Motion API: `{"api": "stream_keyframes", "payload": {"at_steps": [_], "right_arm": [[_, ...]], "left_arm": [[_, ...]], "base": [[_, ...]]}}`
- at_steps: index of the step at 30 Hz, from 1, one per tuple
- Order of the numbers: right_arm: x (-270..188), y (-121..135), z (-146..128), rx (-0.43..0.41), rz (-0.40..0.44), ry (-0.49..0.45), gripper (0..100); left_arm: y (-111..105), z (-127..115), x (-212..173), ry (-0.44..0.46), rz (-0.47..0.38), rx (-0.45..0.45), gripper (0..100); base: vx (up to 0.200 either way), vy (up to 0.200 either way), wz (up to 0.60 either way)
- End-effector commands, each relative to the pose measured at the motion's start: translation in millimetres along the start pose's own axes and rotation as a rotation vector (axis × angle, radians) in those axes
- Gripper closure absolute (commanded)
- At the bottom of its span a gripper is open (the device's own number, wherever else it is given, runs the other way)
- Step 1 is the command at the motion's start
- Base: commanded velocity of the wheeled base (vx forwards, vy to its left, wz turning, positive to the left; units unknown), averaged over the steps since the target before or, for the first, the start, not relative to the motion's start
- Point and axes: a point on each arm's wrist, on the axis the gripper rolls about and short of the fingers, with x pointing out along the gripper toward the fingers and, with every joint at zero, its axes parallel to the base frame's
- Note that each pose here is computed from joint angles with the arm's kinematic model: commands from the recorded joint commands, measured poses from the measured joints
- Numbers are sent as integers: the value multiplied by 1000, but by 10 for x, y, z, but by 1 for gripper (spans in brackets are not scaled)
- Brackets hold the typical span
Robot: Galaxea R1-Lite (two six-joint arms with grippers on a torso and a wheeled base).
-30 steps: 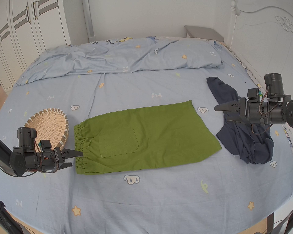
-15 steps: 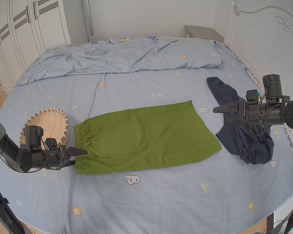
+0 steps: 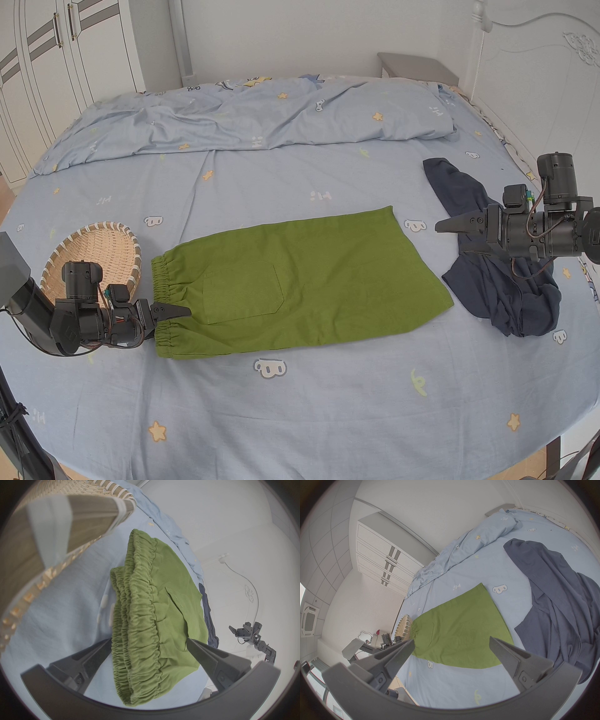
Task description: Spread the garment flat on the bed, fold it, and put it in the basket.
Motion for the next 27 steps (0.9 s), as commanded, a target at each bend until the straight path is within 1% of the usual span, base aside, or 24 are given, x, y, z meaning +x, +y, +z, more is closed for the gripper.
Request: {"api": "stream_keyframes", "payload": {"at_steps": [1,7,8,20,23,27], "right_arm": [[9,-2,-3,1,0,2,0],[9,-2,-3,1,0,2,0],[13,-6,-4,2,0,3,0],[15,-11,0,2,0,3,0],[22,-43,14,7,-12,-2,0],[141,-165,-13,29,-37,27,0]], "left_arm": [[8,-35,70,24,-2,-8,0],[7,-27,65,21,-2,-7,0],[7,-27,65,21,-2,-7,100],[-5,-15,67,18,-4,-7,100],[3,4,25,11,-5,-25,100],[-7,38,-68,-4,3,-34,100]], "base": [[0,0,0],[0,0,0],[0,0,0],[0,0,0],[0,0,0],[0,0,0]]}}
